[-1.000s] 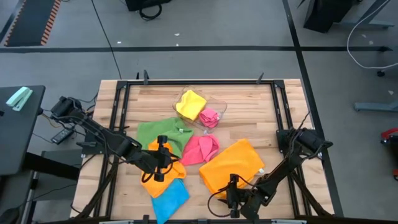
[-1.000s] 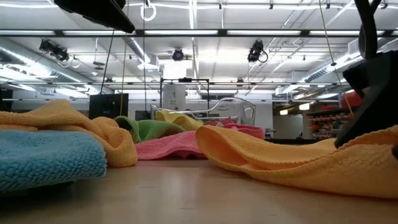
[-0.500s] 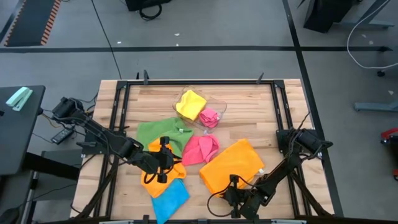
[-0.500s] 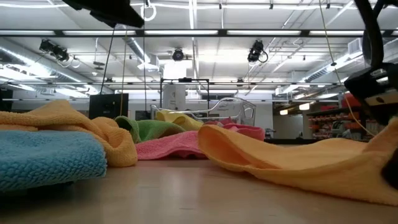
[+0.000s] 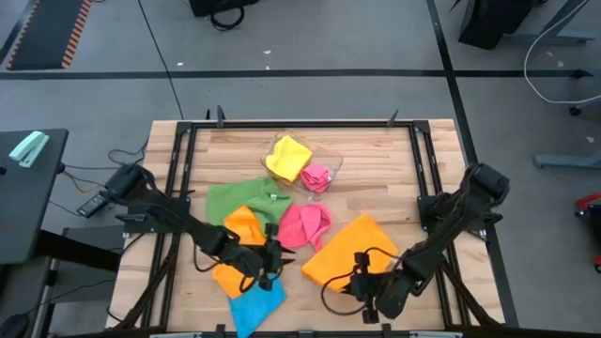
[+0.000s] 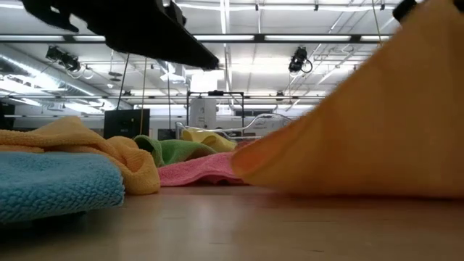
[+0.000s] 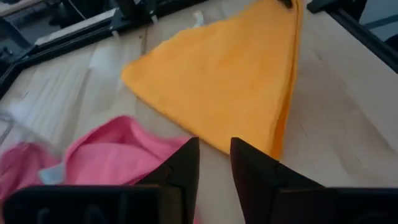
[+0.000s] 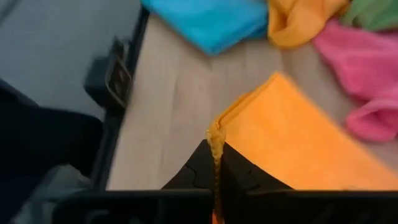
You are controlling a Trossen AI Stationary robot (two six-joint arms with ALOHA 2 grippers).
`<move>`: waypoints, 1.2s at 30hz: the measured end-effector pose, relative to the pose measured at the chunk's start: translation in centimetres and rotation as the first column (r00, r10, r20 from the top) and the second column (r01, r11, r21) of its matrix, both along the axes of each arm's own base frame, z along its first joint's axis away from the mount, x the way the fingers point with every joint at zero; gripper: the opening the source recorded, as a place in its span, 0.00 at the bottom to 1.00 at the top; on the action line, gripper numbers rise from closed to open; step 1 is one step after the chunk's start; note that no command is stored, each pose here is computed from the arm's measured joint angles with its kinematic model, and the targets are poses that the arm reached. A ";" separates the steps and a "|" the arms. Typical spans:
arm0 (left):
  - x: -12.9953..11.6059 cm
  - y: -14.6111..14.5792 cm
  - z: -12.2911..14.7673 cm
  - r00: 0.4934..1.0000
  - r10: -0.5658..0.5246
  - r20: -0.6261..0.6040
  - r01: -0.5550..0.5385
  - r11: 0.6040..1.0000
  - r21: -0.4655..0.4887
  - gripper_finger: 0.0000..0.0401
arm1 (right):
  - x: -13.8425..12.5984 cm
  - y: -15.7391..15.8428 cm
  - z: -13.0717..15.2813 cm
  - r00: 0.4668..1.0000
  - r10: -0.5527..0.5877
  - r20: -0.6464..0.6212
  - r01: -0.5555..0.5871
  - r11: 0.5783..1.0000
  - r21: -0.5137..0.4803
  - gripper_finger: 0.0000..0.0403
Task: Fold microfiber towels
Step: Fold the right orange microfiber cloth
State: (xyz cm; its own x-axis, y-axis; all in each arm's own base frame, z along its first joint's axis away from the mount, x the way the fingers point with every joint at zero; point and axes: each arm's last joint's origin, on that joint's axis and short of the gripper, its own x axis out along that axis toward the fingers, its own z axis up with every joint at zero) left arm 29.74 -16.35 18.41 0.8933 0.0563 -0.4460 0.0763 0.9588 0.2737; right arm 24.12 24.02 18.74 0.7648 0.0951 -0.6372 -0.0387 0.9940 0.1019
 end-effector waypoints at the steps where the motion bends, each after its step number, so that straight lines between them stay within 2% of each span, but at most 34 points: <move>1: 0.2 -0.2 -0.4 1.000 -0.003 0.007 0.003 1.000 0.001 0.26 | 0.0 -0.3 0.7 1.000 -0.005 0.013 0.005 1.000 0.016 0.03; 5: 1.5 -0.9 -0.9 0.999 0.008 0.033 -0.007 0.999 -0.040 0.32 | -0.4 -1.8 3.2 0.998 -0.047 0.034 0.046 0.997 0.055 0.03; 12: 3.6 -1.3 1.8 0.994 0.017 0.107 -0.006 0.995 -0.097 0.47 | -1.5 -4.3 6.2 0.994 -0.094 0.050 0.091 0.994 0.055 0.03; 16: 4.8 -0.8 3.5 0.993 -0.004 0.120 0.024 0.986 -0.164 0.53 | -2.1 -5.8 7.7 0.991 -0.120 0.060 0.116 0.991 0.063 0.03; 19: 5.6 -0.2 4.2 0.995 0.008 0.101 0.009 0.987 -0.164 0.57 | -2.6 -6.9 8.9 0.988 -0.131 0.078 0.126 0.989 0.071 0.04; 26: 7.1 1.8 5.5 0.990 0.077 0.117 -0.055 0.981 -0.184 0.60 | -2.6 -8.1 9.4 0.986 -0.148 0.080 0.145 0.988 0.049 0.04; 30: 7.4 2.8 5.5 0.991 0.091 0.102 -0.074 0.984 -0.162 0.58 | -2.3 -8.7 9.3 0.985 -0.155 0.071 0.154 0.988 0.017 0.04; 36: 7.7 3.5 5.3 0.995 0.063 0.077 -0.045 0.974 -0.220 0.58 | -2.0 -9.6 9.6 0.983 -0.162 0.082 0.163 0.986 -0.013 0.04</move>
